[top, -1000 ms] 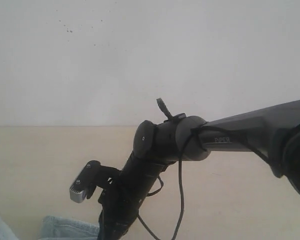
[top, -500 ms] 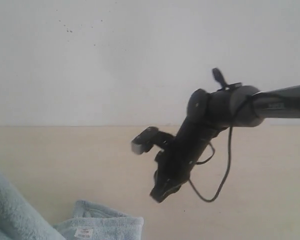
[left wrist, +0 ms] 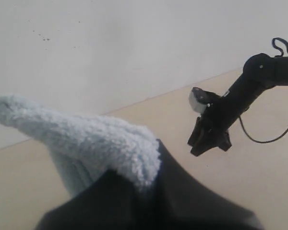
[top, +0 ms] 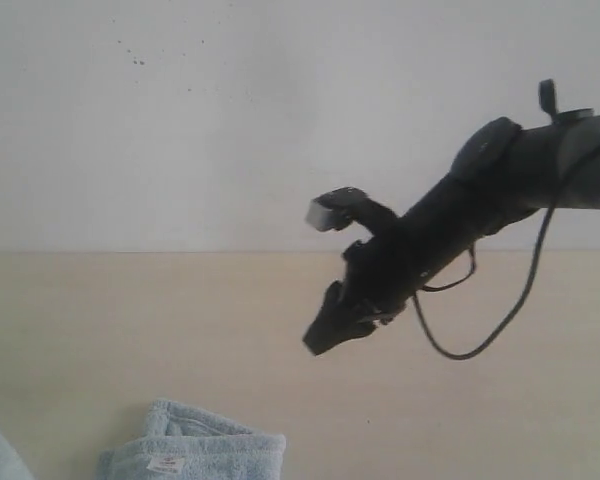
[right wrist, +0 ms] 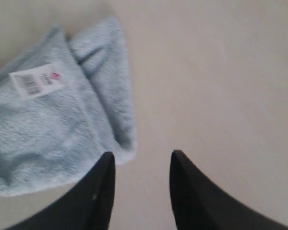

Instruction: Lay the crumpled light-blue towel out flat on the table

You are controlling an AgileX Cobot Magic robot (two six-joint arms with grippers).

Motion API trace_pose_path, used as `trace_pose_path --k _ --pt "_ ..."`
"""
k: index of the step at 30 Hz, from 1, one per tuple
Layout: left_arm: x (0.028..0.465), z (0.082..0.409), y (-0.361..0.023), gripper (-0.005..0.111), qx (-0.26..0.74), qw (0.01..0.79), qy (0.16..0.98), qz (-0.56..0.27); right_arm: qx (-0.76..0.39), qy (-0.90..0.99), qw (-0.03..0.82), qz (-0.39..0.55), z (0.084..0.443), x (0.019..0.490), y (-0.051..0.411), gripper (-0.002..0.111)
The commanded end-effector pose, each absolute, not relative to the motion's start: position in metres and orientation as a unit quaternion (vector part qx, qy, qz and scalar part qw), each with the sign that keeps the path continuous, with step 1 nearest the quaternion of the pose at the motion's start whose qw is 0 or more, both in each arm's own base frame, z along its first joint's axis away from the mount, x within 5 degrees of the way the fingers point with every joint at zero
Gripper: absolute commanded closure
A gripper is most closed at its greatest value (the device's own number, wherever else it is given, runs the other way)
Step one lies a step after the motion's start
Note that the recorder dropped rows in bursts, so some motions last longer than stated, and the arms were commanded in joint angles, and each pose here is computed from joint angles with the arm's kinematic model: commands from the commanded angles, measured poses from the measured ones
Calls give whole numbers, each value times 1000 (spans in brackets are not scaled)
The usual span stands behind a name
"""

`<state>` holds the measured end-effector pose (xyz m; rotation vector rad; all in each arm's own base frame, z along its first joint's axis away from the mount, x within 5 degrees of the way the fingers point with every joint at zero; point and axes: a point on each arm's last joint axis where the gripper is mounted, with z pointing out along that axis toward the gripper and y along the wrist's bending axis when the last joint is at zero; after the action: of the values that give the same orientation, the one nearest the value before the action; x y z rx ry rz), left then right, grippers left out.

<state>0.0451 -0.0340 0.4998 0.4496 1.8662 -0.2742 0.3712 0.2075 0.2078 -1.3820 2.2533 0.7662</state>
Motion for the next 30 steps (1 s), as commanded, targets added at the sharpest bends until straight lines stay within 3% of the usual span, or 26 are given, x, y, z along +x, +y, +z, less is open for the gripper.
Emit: trace_pose_path --k 1,4,7,10,11,20,23,28,29,30 --pt "34 492 -34 102 197 572 787 -122 -588 746 215 226 203 343 262 70" --pt "19 484 -33 102 195 580 781 -123 -638 711 243 169 192 327 297 70" --pt "13 481 -33 102 192 583 780 -125 -647 708 228 168 176 324 304 69" --pt "10 480 -32 102 192 584 779 -125 -649 712 200 176 161 325 306 49" --pt "10 480 -32 102 191 583 779 -126 -650 713 196 177 158 326 307 48" --pt "10 480 -32 102 191 583 779 -126 -664 707 156 186 120 318 318 52" --pt "10 480 -32 102 191 583 779 -126 -666 706 155 184 119 318 317 61" --pt "10 480 -32 102 191 583 779 -126 -654 718 154 179 120 319 316 102" --pt "10 480 -32 102 191 583 779 -126 -651 723 152 173 120 320 315 109" --pt "10 480 -32 102 191 583 779 -126 -647 729 154 165 123 321 314 108"
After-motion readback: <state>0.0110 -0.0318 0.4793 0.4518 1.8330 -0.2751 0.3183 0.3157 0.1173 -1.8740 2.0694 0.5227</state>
